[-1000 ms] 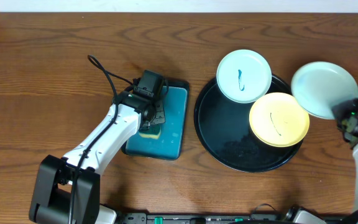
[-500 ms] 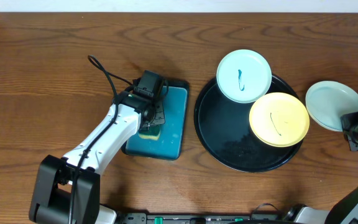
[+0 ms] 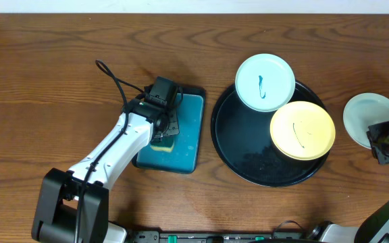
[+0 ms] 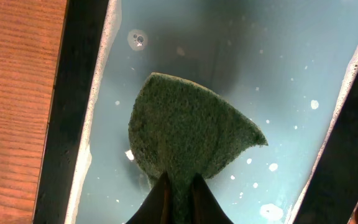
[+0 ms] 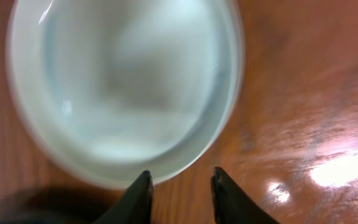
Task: Clean dirty plates on tray and stack at the side
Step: 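Set the mint plate down right of the black tray, release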
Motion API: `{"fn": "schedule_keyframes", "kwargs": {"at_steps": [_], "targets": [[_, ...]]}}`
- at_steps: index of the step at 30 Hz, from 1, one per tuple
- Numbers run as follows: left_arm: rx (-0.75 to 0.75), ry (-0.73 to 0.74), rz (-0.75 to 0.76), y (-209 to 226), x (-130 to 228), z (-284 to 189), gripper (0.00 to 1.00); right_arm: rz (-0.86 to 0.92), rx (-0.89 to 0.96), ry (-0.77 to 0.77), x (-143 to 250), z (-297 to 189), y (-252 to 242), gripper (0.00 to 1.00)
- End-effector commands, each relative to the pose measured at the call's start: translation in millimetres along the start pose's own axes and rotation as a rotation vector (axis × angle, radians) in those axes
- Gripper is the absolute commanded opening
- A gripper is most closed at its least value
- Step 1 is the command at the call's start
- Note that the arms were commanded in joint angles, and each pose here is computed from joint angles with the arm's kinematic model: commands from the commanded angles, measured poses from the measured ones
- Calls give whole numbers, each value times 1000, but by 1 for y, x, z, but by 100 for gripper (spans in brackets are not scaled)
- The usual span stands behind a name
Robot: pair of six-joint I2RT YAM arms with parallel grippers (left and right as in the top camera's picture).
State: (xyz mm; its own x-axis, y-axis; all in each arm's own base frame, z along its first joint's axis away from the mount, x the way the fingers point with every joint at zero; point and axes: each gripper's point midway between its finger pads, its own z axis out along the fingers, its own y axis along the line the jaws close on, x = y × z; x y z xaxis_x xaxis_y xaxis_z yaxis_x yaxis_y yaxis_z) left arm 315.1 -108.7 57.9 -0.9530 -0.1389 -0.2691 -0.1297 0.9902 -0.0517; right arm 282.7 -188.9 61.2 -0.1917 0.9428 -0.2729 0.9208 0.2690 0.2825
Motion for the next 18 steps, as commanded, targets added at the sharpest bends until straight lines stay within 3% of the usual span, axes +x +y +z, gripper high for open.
{"fn": "schedule_keyframes", "kwargs": {"at_steps": [1,3,11,18], "targets": [[-16,10,17,4,4,3,8,-232,-188,124,26,-6,34,12],[-17,10,17,4,4,3,8,-314,-234,169,39,-8,41,1],[-16,10,17,4,4,3,7,-660,-276,69,44,-4,64,1],[-17,11,17,4,4,3,7,-751,-307,8,54,7,85,1]]}}
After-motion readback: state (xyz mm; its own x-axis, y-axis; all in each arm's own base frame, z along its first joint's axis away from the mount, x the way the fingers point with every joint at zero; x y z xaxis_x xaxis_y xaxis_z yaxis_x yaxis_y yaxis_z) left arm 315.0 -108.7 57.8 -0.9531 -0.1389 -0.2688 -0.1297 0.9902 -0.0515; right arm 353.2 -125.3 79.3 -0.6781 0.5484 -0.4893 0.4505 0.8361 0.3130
